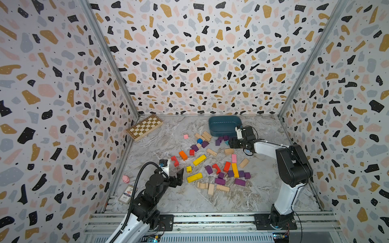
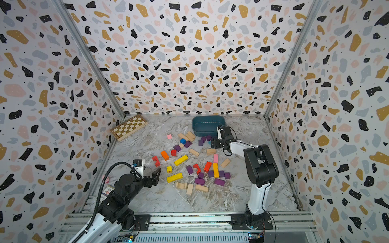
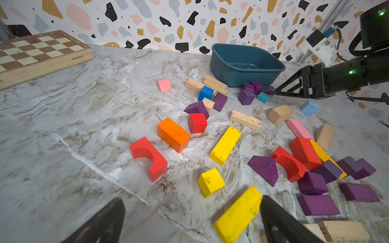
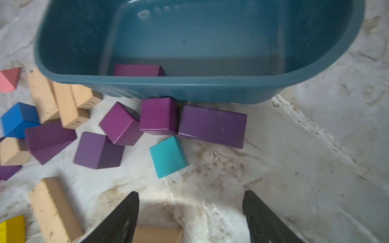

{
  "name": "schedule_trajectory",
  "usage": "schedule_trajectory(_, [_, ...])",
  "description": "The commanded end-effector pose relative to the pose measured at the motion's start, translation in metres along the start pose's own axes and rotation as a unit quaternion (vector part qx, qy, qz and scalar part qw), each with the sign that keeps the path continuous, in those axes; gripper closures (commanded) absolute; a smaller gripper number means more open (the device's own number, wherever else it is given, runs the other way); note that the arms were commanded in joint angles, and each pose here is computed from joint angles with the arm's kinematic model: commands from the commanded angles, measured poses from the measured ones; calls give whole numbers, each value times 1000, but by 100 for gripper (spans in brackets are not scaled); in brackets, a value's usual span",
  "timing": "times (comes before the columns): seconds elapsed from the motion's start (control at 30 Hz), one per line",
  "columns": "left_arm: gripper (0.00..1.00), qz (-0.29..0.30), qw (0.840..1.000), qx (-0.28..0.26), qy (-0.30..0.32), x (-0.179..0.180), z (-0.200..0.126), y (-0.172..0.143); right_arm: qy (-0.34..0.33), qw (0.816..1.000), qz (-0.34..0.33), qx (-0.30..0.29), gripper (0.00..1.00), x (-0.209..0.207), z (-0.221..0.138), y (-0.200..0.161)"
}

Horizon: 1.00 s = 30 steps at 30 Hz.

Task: Pick purple bricks into the storage bin
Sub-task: Pick up the building block from the center of the board.

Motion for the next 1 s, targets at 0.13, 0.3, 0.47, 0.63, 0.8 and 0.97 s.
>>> schedule_trajectory(0.13, [1,0,1000,-23,-3,-1,-1,4,-35,999,-6,-23,20,-4,15,25])
schedule_trajectory(0.3, [1,1,1000,-23,-1,-1,0,5,-42,999,-6,-21,20,-8,29,35])
schedule_trajectory(0.47, [1,1,1000,-24,-1,-1,0,5,-43,999,-7,-17,20,-9,41,43])
schedule_trajectory(0.63, [1,1,1000,-24,1,-1,1,5,-38,999,-6,-10,20,-8,46,43])
schedule_trajectory(0.8, [1,1,1000,-24,1,-1,1,5,-42,999,-9,-5,21,-7,45,36])
schedule_trajectory(0.97, [1,2,1000,-24,0,-1,1,6,-44,999,-8,-2,27,-8,42,30])
Point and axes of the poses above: each gripper's point midway between its finger pads, its own z axis out along the fingers, its own x axis along the line the jaws close on, y = z × x, the point moved 10 cm from there along -z, back along the fingers, and after that the axes turned 4 degrees about z, right-handed, at the moved point
